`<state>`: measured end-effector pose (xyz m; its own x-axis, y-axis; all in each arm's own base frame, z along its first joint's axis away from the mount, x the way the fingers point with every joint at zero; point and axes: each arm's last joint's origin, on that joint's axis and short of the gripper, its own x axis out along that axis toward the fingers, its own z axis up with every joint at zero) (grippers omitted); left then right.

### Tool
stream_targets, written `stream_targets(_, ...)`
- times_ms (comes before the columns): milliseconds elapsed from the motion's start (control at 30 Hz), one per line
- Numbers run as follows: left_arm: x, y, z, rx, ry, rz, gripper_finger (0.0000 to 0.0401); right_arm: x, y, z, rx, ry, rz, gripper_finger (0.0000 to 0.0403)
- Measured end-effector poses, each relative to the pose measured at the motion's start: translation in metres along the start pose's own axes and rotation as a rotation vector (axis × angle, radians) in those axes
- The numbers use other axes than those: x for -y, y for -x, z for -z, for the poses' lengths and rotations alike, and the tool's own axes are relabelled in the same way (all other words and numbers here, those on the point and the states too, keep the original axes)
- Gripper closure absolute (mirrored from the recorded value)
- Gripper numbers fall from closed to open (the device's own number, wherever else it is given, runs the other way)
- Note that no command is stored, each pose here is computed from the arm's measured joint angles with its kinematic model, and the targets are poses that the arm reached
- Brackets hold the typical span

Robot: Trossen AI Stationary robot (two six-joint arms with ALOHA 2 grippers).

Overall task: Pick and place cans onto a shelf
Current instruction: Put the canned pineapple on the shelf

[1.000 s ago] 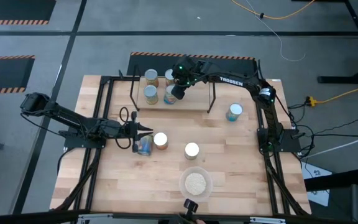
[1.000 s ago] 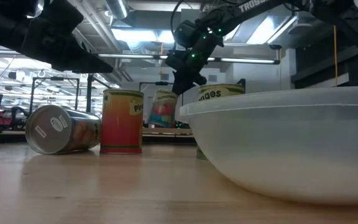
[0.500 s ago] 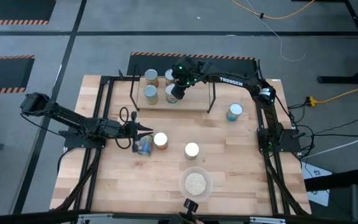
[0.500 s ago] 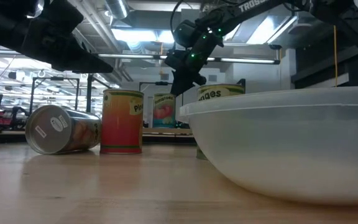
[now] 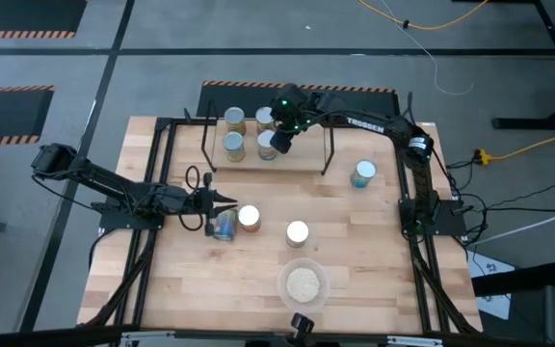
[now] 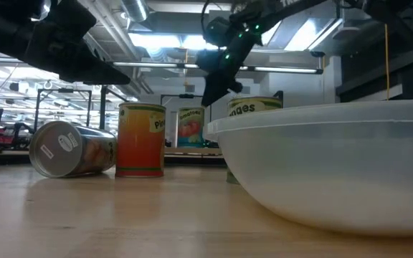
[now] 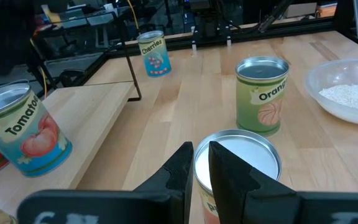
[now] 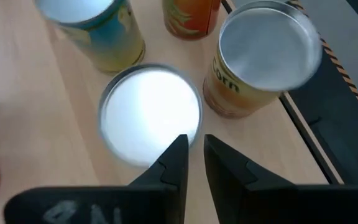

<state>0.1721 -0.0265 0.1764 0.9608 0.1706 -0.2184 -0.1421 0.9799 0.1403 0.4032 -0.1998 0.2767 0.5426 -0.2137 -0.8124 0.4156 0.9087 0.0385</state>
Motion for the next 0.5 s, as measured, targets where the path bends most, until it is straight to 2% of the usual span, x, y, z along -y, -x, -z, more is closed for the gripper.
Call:
stream_targets(233, 0.000, 0.000, 0.000, -0.001, 0.000, 0.000, 0.0358, -0.007, 0.054, -0.001, 0.023, 0.013, -0.009, 0.0345)
stream_targets(500, 0.000, 0.000, 0.000, -0.002, 0.001, 0.000, 0.0358, -0.024, 0.120, 0.011, 0.025, 0.066, -0.031, 0.0345)
